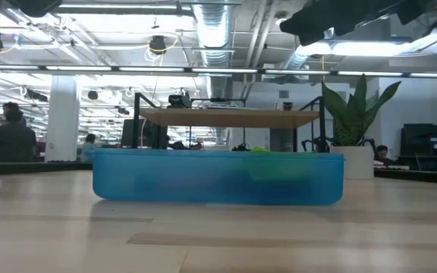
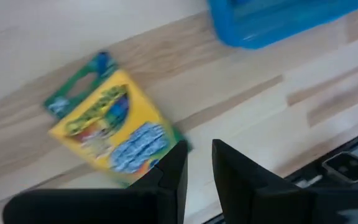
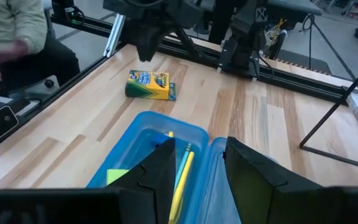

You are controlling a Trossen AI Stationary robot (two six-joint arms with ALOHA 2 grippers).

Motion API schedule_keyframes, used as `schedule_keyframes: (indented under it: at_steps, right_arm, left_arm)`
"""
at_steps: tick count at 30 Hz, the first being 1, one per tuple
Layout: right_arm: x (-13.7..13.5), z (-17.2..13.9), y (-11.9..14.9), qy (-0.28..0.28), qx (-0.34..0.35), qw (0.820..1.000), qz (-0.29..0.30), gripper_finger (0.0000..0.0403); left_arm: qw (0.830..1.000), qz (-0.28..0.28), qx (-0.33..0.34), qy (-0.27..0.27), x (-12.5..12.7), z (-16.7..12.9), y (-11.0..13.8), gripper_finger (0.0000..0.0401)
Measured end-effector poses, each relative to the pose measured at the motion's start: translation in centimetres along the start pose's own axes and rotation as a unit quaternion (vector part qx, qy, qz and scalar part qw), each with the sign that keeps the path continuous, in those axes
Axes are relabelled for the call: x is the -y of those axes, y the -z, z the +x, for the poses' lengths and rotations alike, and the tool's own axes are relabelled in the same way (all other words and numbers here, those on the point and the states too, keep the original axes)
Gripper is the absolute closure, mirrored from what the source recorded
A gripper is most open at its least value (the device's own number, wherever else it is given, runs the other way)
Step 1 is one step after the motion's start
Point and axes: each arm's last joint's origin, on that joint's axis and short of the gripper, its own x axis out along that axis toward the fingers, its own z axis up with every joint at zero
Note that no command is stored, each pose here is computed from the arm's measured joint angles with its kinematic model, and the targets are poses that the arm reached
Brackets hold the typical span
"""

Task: Pack school essentials
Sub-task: Put the yellow crayon box into the blue supply box

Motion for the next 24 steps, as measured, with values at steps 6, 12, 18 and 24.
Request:
schedule_keyframes:
  at_steps: [6,12,18,24]
  right_arm:
    - [0.0,0.0,0.01,0.0,0.0,1.0,0.0,0.0246]
    - [-0.01,0.0,0.03,0.0,-0.002,1.0,0.005,0.0248]
    - [-0.05,0.01,0.03,-0.001,-0.002,1.0,0.009,0.0246]
    - [-0.56,0.06,0.0,-0.012,-0.004,1.0,0.006,0.0249]
  left_arm:
    - [0.998,0.05,0.0,-0.042,-1.01,-0.77,-0.55,0.0341]
    - [0.992,0.122,0.029,-0.026,-0.72,-0.54,-0.8,0.0336]
    - [0.985,0.171,0.006,-0.005,-0.18,-0.46,-0.77,0.0266]
    - [0.981,0.19,-0.01,-0.019,-0.64,-0.56,-0.2,0.0157]
